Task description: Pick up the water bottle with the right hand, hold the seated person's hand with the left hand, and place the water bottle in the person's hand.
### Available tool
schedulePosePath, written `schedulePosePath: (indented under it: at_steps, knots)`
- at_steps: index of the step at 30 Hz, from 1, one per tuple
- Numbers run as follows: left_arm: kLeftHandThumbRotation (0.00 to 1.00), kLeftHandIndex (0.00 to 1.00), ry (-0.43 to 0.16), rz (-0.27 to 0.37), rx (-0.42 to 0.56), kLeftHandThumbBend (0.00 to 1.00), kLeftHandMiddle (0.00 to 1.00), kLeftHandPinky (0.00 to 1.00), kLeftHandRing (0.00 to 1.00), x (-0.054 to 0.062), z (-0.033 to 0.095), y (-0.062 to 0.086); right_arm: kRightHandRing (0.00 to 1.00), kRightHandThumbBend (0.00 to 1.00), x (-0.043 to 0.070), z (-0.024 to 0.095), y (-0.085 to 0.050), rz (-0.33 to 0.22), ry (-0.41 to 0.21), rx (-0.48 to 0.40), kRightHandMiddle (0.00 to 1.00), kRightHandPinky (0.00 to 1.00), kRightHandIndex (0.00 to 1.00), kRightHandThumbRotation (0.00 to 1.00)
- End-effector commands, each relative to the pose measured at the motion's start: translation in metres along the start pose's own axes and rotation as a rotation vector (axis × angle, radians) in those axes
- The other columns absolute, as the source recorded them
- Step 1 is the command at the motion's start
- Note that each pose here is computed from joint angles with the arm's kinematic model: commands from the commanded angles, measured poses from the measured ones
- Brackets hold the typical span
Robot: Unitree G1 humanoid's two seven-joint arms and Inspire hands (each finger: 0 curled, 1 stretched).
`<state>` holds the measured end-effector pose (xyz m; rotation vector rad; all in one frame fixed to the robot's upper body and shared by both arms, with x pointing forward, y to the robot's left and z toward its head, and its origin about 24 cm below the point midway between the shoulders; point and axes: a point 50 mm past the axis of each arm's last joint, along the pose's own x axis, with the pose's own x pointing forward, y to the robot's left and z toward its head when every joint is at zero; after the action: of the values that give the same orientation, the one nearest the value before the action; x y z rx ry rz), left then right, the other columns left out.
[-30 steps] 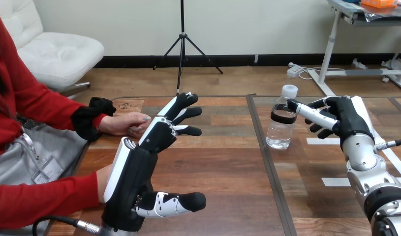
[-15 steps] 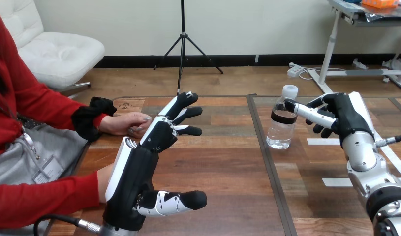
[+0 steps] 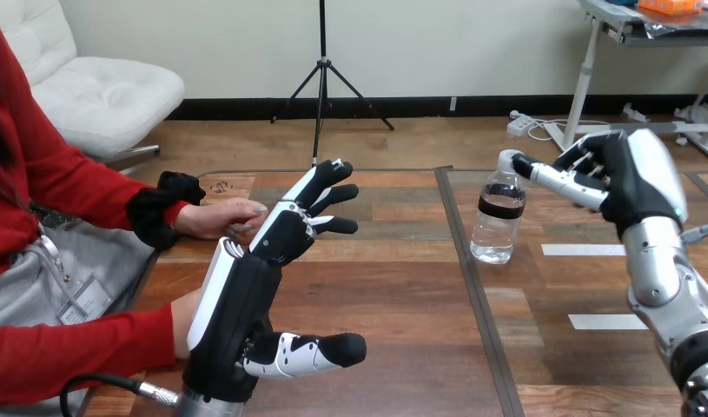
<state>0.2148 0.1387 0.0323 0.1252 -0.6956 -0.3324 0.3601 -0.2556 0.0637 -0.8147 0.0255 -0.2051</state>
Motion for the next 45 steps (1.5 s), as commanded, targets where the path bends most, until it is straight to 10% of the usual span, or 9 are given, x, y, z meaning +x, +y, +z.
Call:
schedulePosePath:
  at_steps: [1,27,45]
  knots:
    - [0.66,0.9,-0.08,-0.011,0.018,1.0,0.9,0.7,0.85,0.022,0.004,0.006,0.22,1.0,0.006,0.017,-0.014,-0.076,-0.113,-0.047,0.29,0.18,0.31,0.7]
    - [0.67,0.91,-0.073,-0.018,0.018,1.0,0.91,0.7,0.85,0.024,0.001,0.008,0.14,1.0,-0.002,0.039,-0.023,-0.27,-0.41,-0.149,0.21,0.09,0.2,0.79]
    - [0.65,0.9,-0.075,-0.02,0.014,1.0,0.9,0.7,0.84,0.028,0.0,0.008,0.33,1.0,0.006,0.065,-0.026,-0.24,-0.499,-0.193,0.38,0.28,0.41,0.66]
